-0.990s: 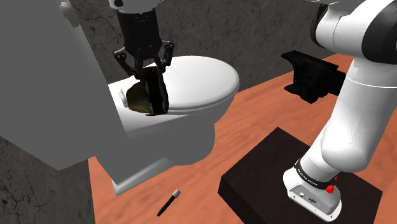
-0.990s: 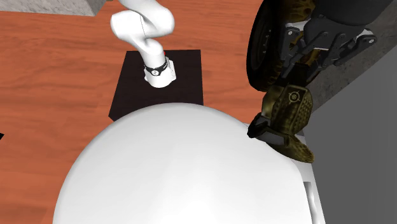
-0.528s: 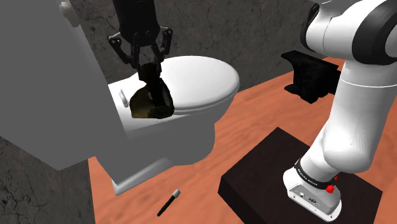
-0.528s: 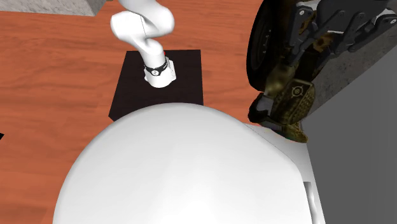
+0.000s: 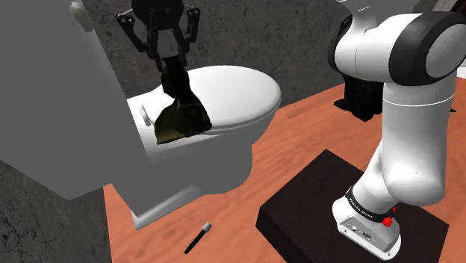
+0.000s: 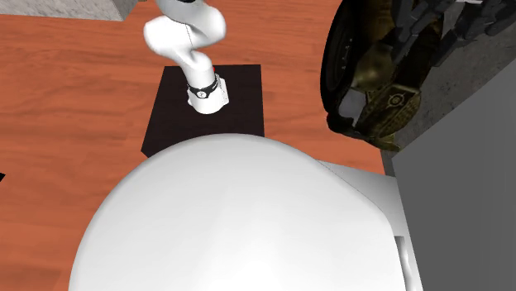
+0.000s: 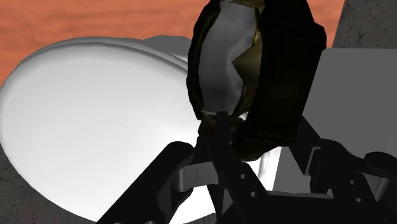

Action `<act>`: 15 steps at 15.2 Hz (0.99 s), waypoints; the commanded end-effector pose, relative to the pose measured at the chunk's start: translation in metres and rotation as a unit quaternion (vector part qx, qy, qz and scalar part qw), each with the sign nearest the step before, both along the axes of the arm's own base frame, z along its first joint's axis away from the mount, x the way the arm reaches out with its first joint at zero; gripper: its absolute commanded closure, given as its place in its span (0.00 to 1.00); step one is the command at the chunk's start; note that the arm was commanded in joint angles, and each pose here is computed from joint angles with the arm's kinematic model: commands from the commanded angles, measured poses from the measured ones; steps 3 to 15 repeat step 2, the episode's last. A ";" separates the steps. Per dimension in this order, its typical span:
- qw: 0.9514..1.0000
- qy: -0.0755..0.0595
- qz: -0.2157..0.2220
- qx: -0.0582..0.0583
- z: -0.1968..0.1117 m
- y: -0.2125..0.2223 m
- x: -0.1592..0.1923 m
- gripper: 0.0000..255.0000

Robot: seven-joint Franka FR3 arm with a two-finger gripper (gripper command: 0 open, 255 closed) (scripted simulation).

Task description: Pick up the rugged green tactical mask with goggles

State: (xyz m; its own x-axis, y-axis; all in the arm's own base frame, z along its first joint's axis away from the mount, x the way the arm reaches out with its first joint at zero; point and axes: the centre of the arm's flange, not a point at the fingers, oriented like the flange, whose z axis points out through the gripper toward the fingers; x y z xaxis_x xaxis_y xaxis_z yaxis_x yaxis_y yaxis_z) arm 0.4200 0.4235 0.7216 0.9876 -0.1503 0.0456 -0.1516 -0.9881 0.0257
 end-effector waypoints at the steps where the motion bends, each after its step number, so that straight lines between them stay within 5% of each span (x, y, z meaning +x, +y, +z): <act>1: 1.000 0.000 -0.001 0.000 0.007 -0.001 0.000 1.00; 15: 1.000 0.000 -0.001 0.000 0.007 -0.001 0.000 1.00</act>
